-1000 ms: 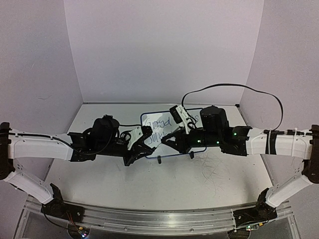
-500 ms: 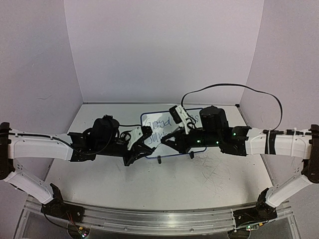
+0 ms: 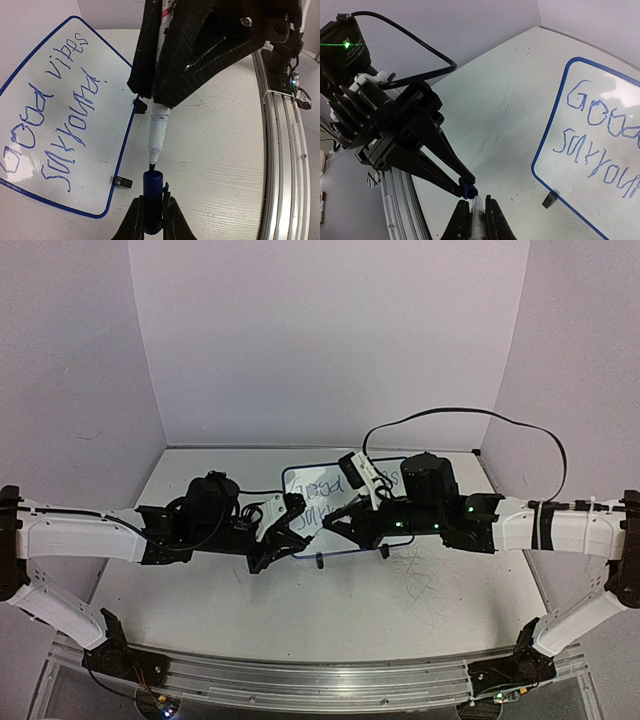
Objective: Write a sentence on the whiteboard
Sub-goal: Insert the whiteboard marker without the cap into the pen cap.
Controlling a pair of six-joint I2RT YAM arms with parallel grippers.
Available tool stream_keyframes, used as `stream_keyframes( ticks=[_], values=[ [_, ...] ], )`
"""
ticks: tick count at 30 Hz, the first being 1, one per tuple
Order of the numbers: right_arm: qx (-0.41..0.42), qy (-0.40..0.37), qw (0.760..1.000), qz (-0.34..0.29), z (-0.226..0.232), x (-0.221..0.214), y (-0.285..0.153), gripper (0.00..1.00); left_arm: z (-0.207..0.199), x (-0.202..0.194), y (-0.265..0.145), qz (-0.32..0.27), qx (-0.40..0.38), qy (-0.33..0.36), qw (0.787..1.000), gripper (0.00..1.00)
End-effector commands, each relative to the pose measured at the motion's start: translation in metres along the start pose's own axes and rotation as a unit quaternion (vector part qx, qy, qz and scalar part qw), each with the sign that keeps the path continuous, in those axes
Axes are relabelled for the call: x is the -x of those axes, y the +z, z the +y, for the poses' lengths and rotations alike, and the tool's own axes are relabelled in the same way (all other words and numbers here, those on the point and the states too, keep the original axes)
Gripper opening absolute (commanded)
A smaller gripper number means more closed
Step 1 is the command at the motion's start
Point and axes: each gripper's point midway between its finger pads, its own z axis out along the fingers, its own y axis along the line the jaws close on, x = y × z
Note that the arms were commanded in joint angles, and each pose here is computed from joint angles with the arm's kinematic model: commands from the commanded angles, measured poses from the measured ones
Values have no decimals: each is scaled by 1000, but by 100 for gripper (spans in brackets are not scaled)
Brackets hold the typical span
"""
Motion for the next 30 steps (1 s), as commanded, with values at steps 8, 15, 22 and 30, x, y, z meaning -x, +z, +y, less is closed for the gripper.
stream_keyframes(
  ticks=[8, 15, 22, 30],
  values=[
    [-3, -51, 999, -17, 14, 21, -6, 0, 3, 23, -1, -35, 4, 16, 999, 0],
    [-12, -50, 998, -26, 14, 25, -13, 0, 4, 21, 0, -31, 6, 14, 999, 0],
    [-28, -50, 998, -36, 9, 25, -17, 0, 5, 22, -2, -33, 9, 14, 999, 0],
    [-10, -37, 998, -46, 14, 32, -9, 0, 3, 23, -5, -36, 7, 14, 999, 0]
  ],
)
